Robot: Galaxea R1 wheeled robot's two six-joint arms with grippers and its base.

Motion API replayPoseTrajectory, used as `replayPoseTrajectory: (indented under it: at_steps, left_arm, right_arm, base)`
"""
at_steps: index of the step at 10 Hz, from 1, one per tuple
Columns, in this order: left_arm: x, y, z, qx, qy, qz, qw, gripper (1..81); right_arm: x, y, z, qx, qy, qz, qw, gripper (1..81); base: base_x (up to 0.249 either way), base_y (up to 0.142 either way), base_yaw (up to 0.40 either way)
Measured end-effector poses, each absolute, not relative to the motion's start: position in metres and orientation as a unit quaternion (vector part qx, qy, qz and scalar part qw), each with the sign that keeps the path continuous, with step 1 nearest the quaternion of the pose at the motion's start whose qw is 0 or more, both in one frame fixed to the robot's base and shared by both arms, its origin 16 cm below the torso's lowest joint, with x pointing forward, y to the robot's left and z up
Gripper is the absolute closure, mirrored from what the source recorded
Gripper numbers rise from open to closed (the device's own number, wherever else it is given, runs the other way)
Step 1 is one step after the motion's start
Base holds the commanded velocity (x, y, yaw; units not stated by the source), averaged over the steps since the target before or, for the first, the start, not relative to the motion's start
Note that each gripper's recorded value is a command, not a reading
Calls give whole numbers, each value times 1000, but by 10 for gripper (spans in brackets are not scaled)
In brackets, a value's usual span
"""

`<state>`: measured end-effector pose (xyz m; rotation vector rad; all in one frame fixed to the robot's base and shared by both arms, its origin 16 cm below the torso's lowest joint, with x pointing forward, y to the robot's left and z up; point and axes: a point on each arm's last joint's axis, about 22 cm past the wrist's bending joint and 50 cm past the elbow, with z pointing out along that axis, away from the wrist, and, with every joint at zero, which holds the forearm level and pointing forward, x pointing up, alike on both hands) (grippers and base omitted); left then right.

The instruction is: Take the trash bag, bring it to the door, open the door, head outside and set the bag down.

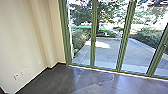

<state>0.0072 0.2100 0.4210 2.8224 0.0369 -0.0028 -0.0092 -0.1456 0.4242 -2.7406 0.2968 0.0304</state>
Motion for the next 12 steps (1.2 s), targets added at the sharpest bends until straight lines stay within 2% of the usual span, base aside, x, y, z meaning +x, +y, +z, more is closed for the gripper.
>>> replayPoseTrajectory:
  at_steps: [12]
  left_arm:
    - [5, 208, 421, 987, 11, -2, 159, 811]
  right_arm:
    - [-12, -139, 425, -975, 107, 13, 194, 10]
  base:
    - [0, 0, -243]
